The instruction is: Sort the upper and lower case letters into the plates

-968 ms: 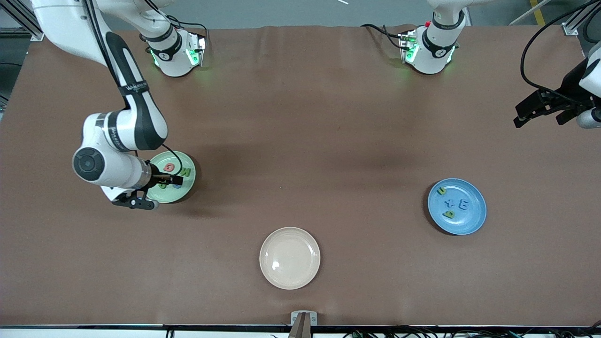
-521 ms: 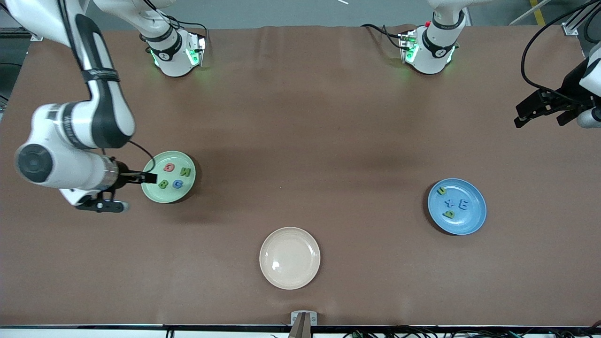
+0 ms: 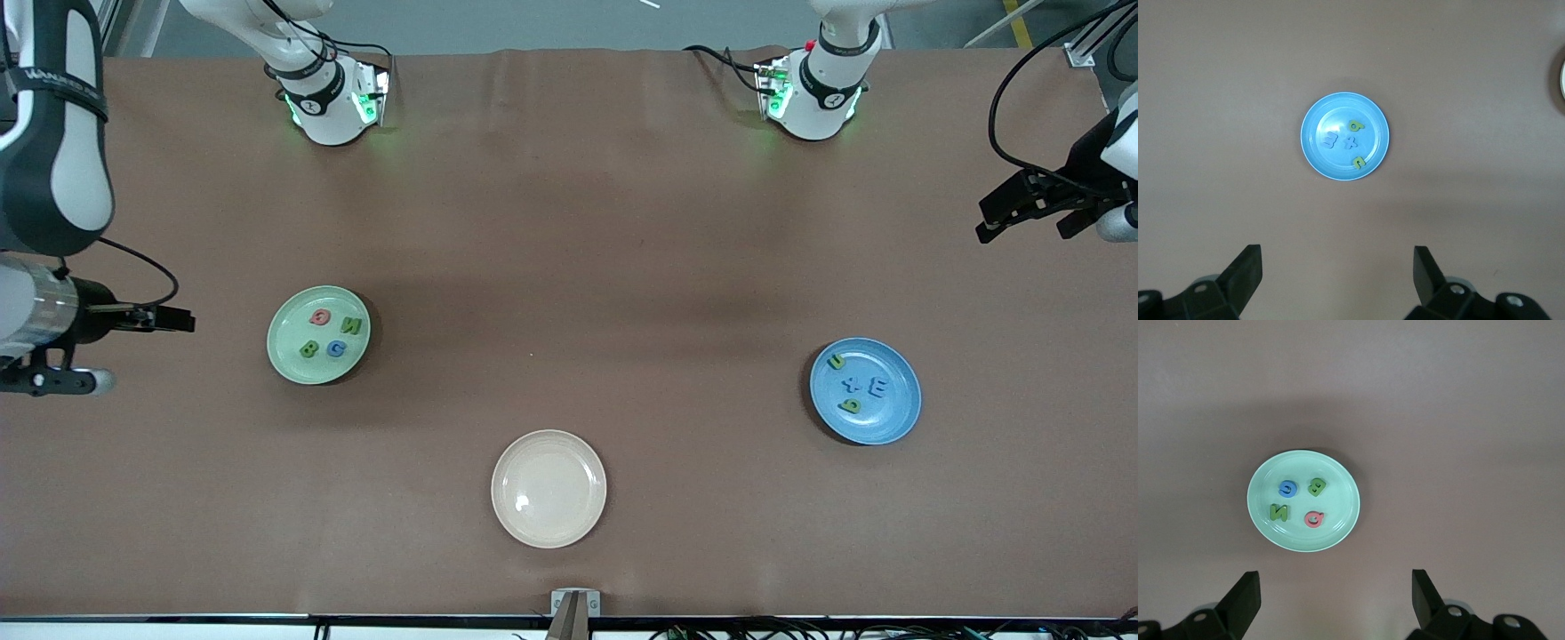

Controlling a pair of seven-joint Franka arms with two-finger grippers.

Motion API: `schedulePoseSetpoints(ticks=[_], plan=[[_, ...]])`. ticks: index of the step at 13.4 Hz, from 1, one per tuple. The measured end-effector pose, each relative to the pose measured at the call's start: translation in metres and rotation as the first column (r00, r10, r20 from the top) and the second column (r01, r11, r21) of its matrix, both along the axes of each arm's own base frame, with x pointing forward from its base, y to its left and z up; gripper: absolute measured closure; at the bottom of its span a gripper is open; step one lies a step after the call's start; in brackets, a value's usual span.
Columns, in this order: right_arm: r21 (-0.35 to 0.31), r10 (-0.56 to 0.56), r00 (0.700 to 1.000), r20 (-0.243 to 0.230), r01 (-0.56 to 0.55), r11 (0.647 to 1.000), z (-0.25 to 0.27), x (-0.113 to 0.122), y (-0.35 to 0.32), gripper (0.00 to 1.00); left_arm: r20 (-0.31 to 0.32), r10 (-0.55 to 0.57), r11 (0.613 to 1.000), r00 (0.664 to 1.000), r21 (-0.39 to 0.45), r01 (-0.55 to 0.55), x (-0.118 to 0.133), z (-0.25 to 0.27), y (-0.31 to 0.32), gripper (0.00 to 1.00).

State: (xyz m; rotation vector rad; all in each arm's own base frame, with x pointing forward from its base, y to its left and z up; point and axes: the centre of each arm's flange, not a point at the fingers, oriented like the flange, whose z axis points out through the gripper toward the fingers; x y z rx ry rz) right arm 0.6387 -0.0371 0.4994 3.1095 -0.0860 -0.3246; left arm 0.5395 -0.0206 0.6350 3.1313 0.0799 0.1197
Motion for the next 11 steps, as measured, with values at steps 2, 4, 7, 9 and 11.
schedulePoseSetpoints(ticks=[2,4,7,9,11], plan=[[-0.003,-0.016,0.999,0.044,0.016,1.000,0.021,0.003,-0.011,0.00,0.001,0.001,1.000,1.000,0.000,-0.001,0.000,0.000,0.001,0.00],[-0.006,-0.022,0.997,0.078,0.022,1.000,0.041,0.005,-0.015,0.00,0.001,0.002,1.000,1.000,0.000,-0.002,0.000,0.001,0.001,0.00],[-0.005,-0.018,0.997,0.079,0.019,1.000,0.054,0.003,-0.013,0.00,0.001,0.001,1.000,1.000,0.000,-0.001,0.000,0.001,0.001,0.00],[0.000,-0.013,0.999,0.046,0.013,1.000,0.058,-0.002,-0.009,0.00,0.002,0.001,1.000,1.000,0.000,-0.001,0.000,0.001,0.001,0.00],[0.002,-0.010,0.999,0.033,0.010,1.000,0.060,-0.003,-0.007,0.00,0.001,0.001,1.000,1.000,0.000,-0.001,0.000,0.001,0.001,0.00]])
